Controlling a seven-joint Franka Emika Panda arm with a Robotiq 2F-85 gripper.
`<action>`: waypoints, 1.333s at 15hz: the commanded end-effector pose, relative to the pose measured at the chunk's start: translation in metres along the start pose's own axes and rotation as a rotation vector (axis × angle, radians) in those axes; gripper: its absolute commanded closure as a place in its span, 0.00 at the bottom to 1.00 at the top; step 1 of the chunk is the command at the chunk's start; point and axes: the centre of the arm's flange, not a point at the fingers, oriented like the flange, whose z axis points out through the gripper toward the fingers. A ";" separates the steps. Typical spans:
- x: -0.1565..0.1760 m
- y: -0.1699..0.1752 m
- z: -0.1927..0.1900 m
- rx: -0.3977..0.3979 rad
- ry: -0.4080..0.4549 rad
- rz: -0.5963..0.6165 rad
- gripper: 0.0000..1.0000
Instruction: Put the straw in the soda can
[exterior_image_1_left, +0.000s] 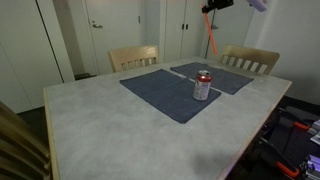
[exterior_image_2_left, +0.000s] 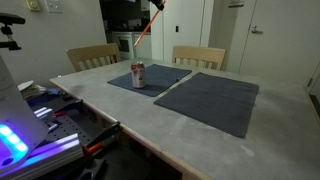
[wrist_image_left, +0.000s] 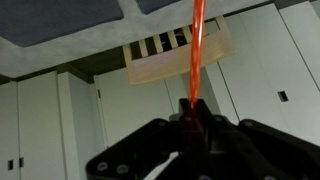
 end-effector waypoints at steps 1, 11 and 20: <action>-0.052 -0.013 0.011 -0.049 -0.018 0.009 0.98; -0.054 -0.026 0.030 -0.072 -0.126 0.066 0.91; -0.050 -0.025 0.035 -0.072 -0.130 0.055 0.98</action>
